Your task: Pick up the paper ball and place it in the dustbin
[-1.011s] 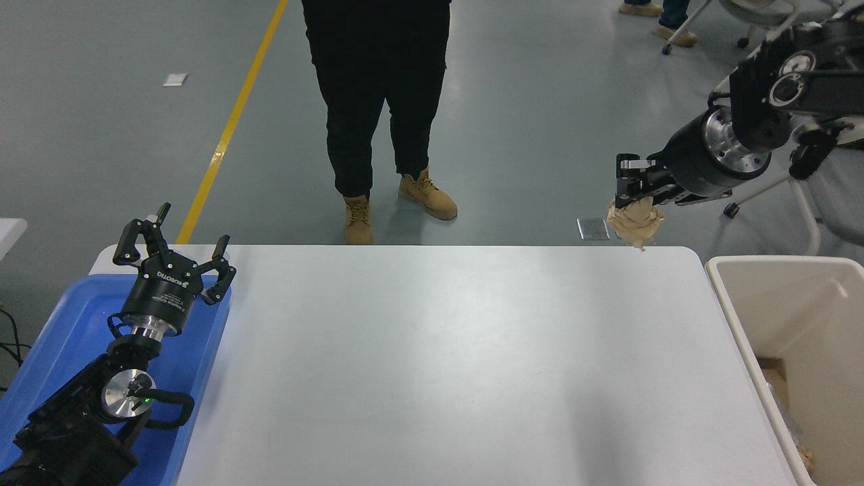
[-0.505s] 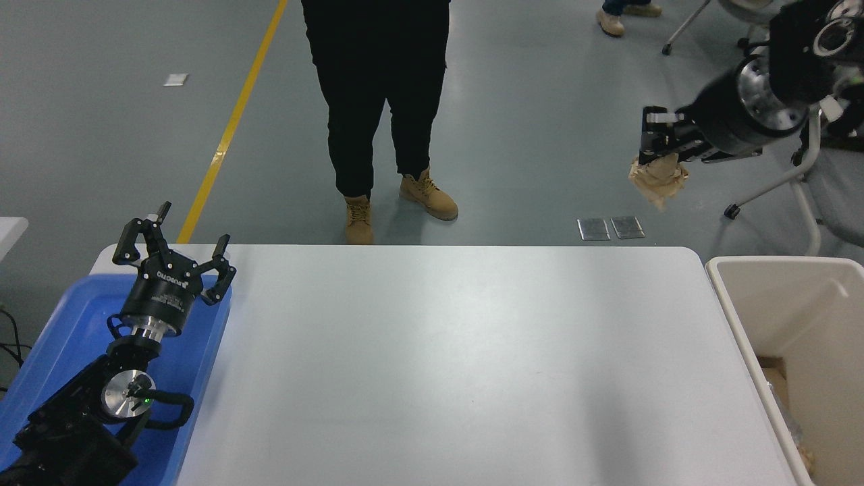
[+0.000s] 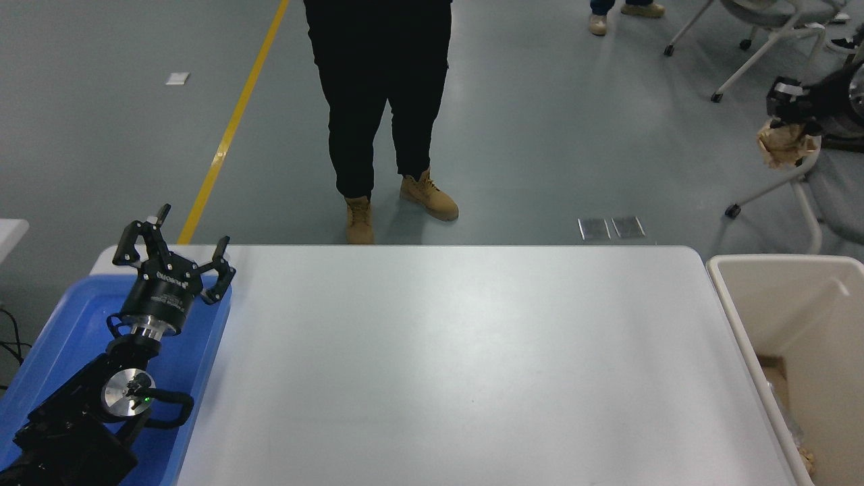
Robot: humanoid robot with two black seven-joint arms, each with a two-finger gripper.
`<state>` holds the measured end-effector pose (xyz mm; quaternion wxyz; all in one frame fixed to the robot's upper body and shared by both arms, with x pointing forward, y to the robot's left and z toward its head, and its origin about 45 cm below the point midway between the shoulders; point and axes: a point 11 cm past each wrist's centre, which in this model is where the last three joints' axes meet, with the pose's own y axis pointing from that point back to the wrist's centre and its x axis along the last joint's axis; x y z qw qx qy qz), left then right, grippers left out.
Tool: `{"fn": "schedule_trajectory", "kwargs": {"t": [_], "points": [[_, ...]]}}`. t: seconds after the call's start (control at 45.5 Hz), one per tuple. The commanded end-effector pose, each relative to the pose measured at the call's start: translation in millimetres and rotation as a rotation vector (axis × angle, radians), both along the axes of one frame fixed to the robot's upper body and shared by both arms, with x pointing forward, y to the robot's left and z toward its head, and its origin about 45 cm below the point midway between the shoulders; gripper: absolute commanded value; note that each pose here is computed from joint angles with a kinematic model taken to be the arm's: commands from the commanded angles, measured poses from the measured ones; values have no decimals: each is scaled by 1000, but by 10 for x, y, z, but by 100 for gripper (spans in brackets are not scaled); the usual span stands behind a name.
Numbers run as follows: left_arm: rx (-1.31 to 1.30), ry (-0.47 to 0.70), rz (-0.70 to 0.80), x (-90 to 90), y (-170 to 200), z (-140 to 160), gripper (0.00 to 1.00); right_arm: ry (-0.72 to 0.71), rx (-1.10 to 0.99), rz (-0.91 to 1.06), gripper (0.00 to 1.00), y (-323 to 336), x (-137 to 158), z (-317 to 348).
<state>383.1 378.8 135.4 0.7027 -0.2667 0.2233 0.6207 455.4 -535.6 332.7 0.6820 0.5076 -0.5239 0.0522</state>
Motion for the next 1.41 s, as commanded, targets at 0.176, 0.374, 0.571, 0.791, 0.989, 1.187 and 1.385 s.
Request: {"fn": "schedule_trajectory", "kwargs": {"t": [0.176,0.374,0.571,0.791,0.989,1.187,1.385], "points": [[0,0,-3,0,-6,0,98,-30,-84,-327,0,-944,-1045,-1176],[-2,-1,-1,1,-2,2,98,-17,15,-452,0,-829,-1501,-1947],[-2,-2,0,1,-1,3,98,9,65,-514,0,-624,-1813,-2468],[0,-1,0,0,-2,0,98,18,75,-532,0,-584,-1915,-2588],[-1,-2,2,1,0,3,98,14,68,-527,49,-587,-1896,-2572],[-2,-2,0,1,-1,3,98,-2,65,-520,100,-574,-1842,-2543],[-2,-2,0,1,-1,3,98,-14,71,-514,100,-564,-1761,-2487]]}}
